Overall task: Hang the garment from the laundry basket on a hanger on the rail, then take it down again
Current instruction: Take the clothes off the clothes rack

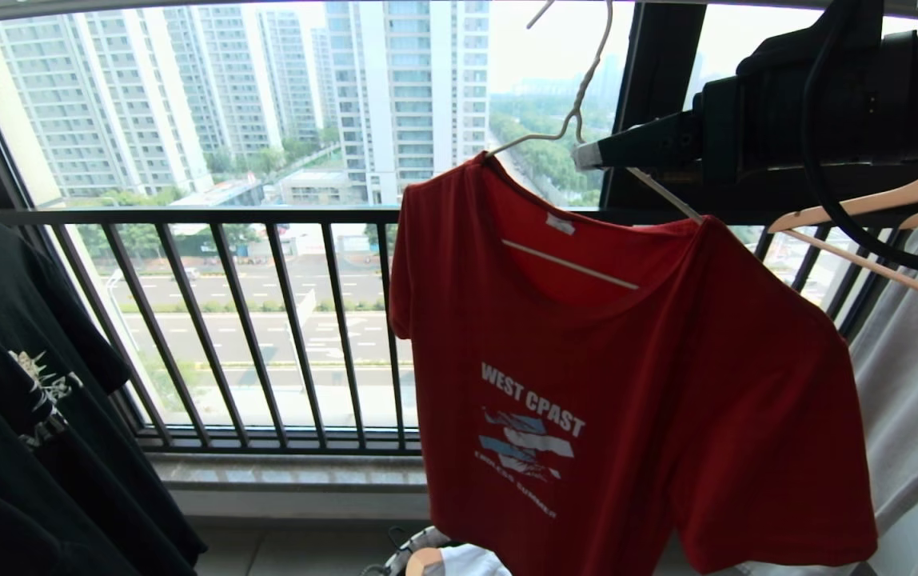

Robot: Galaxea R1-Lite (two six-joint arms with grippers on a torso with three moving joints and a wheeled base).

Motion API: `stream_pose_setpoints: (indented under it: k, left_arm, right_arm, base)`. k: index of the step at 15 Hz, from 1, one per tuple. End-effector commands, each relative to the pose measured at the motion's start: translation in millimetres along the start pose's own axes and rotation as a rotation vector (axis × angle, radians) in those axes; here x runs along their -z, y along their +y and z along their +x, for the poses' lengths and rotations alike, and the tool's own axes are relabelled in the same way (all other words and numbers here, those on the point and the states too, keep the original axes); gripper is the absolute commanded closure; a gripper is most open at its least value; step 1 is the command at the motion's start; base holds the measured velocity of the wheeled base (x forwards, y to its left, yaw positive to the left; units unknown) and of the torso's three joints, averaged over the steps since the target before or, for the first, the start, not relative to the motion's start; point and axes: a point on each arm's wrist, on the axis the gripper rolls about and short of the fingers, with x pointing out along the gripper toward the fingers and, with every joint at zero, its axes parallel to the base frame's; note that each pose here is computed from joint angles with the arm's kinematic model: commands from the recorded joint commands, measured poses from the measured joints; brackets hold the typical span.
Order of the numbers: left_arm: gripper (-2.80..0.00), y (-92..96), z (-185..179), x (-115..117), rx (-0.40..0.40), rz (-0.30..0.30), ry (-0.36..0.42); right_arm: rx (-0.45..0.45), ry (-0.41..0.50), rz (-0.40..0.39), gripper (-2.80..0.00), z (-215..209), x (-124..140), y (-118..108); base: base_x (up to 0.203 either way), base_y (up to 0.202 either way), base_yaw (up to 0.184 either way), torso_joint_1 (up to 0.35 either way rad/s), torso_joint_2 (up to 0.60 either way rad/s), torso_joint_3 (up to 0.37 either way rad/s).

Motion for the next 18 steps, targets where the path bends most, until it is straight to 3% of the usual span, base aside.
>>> stream_pose_setpoints:
  k: [1,12,13,18]
  left_arm:
    - [0.00,0.0,0.0,0.0,0.000,0.000,0.000]
    - [0.00,0.0,0.0,0.0,0.000,0.000,0.000]
    - [0.00,0.0,0.0,0.1,0.000,0.000,0.001]
    - [0.00,0.0,0.0,0.1,0.000,0.000,0.001]
  right_arm:
    - [-0.014,0.016,0.003,-2.80,19.8,2.6,-4.9]
    - [-0.019,0.009,0.002,-2.80,49.1,0.9,-12.0]
    - [-0.019,0.010,0.002,0.00,49.7,1.3,-12.1]
    - [-0.020,0.023,0.005,0.00,57.5,5.0,-14.0]
  base:
    - [0.000,0.000,0.000,0.000,0.00,0.000]
    - [0.000,0.000,0.000,0.000,0.00,0.000]
    - [0.000,0.000,0.000,0.000,0.00,0.000]
    - [0.000,0.000,0.000,0.000,0.00,0.000]
